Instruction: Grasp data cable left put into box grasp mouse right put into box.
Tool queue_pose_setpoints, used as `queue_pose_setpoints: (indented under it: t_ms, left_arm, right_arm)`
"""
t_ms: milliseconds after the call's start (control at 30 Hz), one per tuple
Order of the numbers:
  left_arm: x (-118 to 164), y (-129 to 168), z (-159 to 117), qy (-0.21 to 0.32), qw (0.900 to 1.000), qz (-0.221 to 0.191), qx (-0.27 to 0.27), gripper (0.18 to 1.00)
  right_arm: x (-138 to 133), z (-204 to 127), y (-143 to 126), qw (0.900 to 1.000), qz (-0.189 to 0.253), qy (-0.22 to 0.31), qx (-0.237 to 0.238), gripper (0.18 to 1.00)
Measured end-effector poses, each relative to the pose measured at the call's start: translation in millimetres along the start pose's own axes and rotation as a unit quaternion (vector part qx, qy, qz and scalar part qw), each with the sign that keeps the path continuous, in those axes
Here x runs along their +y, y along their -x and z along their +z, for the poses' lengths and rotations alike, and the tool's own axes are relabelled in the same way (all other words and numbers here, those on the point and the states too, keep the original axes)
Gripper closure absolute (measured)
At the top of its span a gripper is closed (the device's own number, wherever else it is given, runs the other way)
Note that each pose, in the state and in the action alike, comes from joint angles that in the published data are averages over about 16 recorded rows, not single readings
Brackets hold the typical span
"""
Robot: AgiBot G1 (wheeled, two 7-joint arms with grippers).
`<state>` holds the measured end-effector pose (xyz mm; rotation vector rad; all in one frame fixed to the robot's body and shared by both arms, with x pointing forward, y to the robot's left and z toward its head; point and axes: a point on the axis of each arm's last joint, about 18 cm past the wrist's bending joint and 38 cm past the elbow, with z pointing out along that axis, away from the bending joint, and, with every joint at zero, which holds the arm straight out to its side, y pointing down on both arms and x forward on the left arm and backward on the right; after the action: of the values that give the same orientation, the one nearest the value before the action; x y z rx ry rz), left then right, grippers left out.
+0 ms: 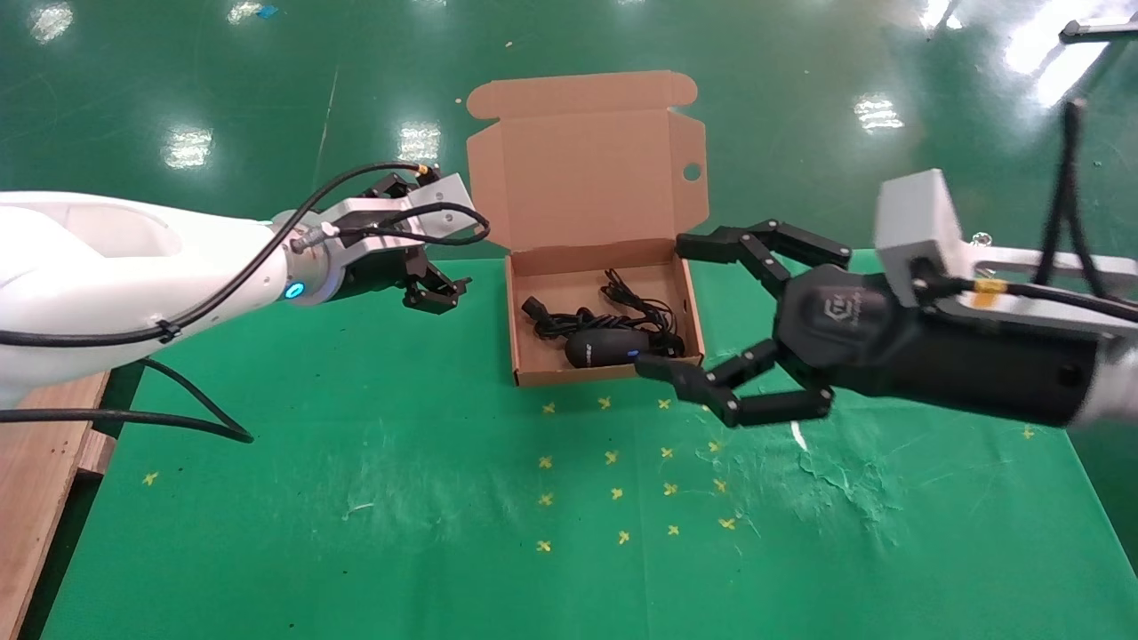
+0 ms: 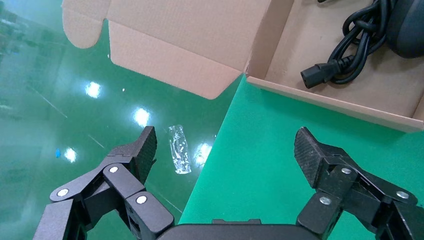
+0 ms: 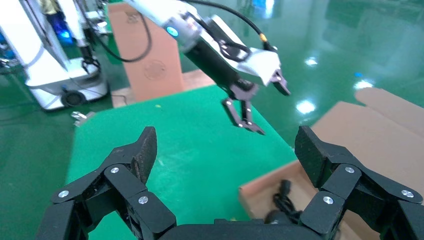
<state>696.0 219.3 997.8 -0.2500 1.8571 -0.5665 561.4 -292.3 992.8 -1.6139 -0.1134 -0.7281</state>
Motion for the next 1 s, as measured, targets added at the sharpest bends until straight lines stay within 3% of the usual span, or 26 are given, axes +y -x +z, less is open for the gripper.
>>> queue_pose_setpoints:
  t_ms: [233, 467, 1000]
  left_arm:
    - [16.1, -13.3, -5.4, -0.002, 0.9985, -0.034, 0.043, 0.184]
    - [34.4, -32.5, -17.7, -0.016, 0.9909, -0.080, 0.107, 0.184]
    - [52.7, -63.1, -64.8, -0.106, 0.9544, -0.157, 0.231, 0.184]
  right_arm:
    - [-15.1, -18.2, 25.0, 0.999, 0.008, -0.020, -0.030, 0.178]
    - [-29.2, -33.4, 49.4, 0.997, 0.014, -0.033, -0.062, 0.178]
    - [-38.0, -42.3, 65.3, 0.996, 0.019, -0.040, -0.084, 0.178]
